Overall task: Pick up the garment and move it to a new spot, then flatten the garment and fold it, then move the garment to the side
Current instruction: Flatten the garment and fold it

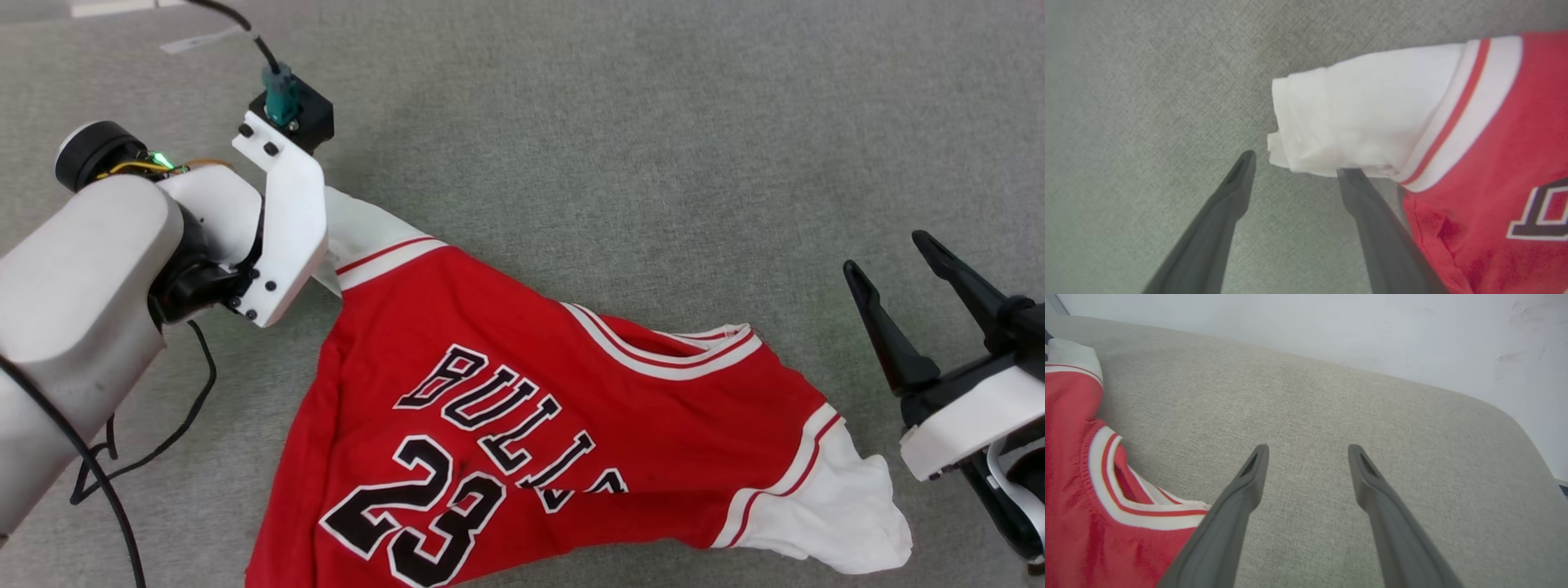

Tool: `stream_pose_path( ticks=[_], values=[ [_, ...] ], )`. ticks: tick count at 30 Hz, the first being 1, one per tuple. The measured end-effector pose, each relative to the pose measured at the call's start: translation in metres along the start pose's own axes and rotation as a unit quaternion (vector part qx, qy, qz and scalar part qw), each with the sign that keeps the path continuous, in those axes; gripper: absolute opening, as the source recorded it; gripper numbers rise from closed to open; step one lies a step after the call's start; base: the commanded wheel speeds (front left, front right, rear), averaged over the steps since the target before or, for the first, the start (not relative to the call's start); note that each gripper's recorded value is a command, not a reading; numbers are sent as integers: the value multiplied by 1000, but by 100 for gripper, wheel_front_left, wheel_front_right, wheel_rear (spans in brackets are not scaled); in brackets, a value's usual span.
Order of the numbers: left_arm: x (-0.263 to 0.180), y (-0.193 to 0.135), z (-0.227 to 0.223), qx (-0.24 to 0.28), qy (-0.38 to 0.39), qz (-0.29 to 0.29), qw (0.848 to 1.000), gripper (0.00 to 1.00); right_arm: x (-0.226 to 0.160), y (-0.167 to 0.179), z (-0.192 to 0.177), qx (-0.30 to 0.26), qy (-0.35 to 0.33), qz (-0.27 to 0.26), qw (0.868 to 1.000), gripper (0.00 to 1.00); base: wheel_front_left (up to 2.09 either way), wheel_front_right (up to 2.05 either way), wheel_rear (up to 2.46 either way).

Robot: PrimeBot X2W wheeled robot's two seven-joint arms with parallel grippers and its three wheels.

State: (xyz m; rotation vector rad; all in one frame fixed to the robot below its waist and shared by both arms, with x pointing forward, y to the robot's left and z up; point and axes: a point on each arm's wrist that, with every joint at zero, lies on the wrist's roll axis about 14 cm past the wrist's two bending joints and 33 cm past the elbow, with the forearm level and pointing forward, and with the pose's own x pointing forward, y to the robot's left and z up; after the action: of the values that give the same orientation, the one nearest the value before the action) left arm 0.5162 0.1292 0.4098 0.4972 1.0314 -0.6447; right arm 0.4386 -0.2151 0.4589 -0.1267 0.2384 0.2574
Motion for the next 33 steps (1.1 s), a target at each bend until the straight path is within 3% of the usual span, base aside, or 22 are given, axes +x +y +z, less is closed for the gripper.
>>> stream_pose_path(
  ticks=[9, 11, 15, 20, 28, 33],
  values=[
    [36, -5, -15, 30, 70, -27, 997, 100, 7, -5, -21, 7, 23, -6, 1000, 100, 0, 0, 0],
    [37, -5, -15, 28, 69, -30, 997, 0, 7, -7, -23, 7, 24, -9, 1000, 100, 0, 0, 0],
    [33, -3, -11, 28, 40, -26, 998, 0, 7, -9, -21, 7, 19, -11, 1000, 100, 0, 0, 0],
    [7, 21, 23, 36, -64, 23, 997, 0, 8, -6, -8, 4, 0, -7, 1000, 100, 0, 0, 0],
    [-62, 69, 46, 47, -200, 122, 971, 0, 3, 2, 11, 1, -26, 3, 1000, 100, 0, 0, 0],
    [-87, 86, 20, 33, -232, 167, 958, 0, 1, 10, 16, 6, -36, 10, 999, 100, 0, 0, 0]
  ],
)
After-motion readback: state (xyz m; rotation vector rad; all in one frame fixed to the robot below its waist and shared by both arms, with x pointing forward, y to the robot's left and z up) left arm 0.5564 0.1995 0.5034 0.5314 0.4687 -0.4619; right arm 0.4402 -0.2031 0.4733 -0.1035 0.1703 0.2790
